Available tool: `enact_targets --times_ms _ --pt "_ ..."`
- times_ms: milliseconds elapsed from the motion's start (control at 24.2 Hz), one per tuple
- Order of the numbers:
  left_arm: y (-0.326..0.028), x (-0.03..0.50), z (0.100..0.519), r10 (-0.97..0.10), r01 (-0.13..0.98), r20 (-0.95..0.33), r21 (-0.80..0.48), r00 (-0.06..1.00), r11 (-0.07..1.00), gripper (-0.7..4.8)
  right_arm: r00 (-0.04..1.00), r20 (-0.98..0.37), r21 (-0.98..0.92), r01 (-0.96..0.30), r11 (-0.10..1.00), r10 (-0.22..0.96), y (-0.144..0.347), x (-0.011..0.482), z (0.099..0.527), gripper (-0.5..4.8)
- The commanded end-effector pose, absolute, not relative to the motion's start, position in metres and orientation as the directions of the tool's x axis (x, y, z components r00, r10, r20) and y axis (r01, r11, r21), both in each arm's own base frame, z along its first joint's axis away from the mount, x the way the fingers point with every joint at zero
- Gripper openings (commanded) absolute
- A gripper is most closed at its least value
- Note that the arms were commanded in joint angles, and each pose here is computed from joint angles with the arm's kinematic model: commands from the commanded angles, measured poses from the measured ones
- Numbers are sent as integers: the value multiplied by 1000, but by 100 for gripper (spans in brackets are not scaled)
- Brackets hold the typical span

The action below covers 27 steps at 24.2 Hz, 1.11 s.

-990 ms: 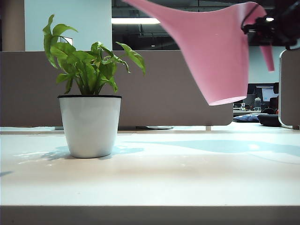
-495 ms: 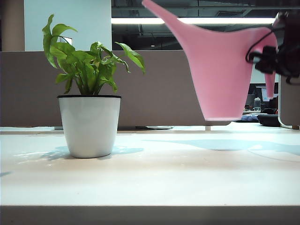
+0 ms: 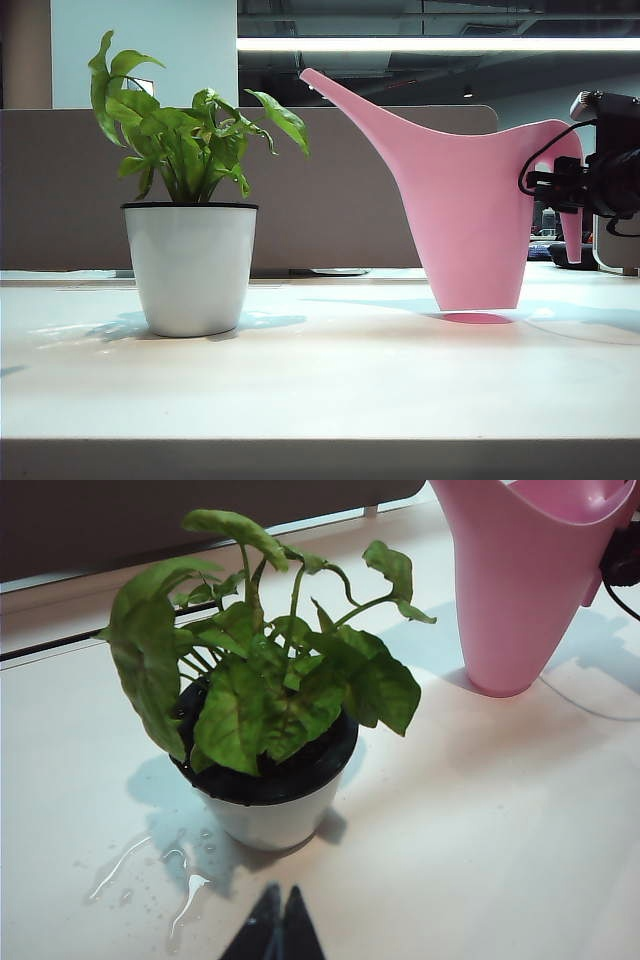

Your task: Pick up the watering can from the table, water the potted plant, and put the can back.

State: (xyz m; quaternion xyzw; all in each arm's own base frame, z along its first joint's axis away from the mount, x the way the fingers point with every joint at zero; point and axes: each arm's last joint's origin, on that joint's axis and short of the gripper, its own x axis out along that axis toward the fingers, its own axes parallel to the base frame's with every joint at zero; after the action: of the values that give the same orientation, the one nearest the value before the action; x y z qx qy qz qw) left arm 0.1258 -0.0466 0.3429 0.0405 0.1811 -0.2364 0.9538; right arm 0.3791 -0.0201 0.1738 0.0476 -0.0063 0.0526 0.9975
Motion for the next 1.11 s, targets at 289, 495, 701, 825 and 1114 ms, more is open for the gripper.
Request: enact_targets --times_ms 289,495,701,825,1114 --pt "-46 125 346 -436 464 -349 -5 829 886 -6 984 18 92 -181 979 180 -17 379 179 125" --pt "-46 125 346 -436 464 -349 -5 829 886 -6 982 -19 101 -185 978 188 -17 379 176 207" --pt "-46 125 346 -436 464 -349 -5 829 886 -6 978 -89 71 -180 981 186 -18 378 169 212" --pt "-46 125 346 -436 464 -348 -5 830 886 -6 976 -98 74 -189 979 196 -18 376 172 213" --pt "-46 126 347 -438 464 -334 -2 835 886 -6 969 -149 39 -191 981 195 -17 357 195 284"
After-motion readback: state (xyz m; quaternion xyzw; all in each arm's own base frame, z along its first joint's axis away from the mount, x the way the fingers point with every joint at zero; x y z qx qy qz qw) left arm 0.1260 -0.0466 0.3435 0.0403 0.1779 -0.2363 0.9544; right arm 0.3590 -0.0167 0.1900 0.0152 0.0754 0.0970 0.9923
